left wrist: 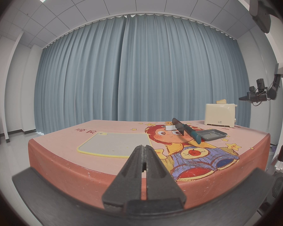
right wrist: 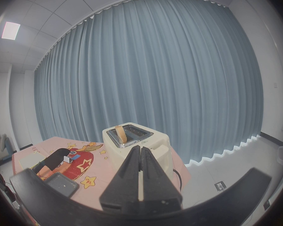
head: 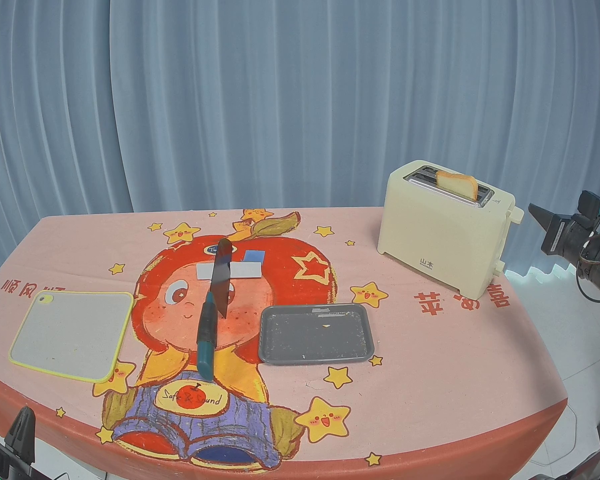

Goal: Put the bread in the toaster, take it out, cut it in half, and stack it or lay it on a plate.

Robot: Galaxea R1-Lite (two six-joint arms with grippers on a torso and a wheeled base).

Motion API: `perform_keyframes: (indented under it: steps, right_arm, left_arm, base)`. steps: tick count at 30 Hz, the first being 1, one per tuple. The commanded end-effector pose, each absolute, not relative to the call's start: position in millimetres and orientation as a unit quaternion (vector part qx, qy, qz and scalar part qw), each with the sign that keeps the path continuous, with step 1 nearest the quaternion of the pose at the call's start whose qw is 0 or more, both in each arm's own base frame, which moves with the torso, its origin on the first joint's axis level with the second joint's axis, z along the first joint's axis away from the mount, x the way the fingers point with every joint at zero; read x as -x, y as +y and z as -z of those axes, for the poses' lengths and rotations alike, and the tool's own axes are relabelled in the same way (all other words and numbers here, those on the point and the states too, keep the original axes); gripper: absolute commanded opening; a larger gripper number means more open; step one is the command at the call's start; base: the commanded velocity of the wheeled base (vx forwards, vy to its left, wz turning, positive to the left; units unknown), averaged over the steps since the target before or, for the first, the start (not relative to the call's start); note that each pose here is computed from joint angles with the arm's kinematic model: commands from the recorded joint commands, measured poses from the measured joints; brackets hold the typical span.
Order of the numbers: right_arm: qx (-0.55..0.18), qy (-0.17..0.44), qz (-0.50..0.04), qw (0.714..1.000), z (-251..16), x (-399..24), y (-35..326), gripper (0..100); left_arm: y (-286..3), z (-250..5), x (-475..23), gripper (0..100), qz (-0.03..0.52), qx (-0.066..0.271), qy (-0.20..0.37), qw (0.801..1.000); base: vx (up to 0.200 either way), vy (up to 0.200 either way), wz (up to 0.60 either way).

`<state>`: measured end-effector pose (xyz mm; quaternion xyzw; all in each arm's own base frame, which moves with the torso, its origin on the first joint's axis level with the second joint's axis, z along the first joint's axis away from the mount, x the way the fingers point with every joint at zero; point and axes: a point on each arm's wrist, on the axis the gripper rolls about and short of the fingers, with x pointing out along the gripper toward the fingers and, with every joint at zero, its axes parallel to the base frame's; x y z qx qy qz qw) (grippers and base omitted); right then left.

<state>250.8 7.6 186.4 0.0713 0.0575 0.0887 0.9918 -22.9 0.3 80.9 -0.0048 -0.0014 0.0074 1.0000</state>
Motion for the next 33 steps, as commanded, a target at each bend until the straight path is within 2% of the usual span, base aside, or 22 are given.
perform_keyframes:
  steps: [1, 8, 33]
  right_arm:
    - [-0.082, 0.066, -0.087, 0.991, -176, -266, 7, 0]
    - [-0.089, 0.047, -0.082, 0.992, -159, -289, 7, 0]
    - [-0.088, 0.129, -0.068, 0.985, -113, -295, 3, 0]
  left_arm:
    - [0, -76, 23, 0, -0.008, 0.005, -0.001, 1.0]
    - [0, -76, 23, 0, -0.008, 0.005, -0.001, 1.0]
    - [0, -76, 23, 0, -0.008, 0.005, -0.002, 1.0]
  base:
    - [0.0, 0.0, 0.0]
    - [0.0, 0.0, 0.0]
    - [0.0, 0.0, 0.0]
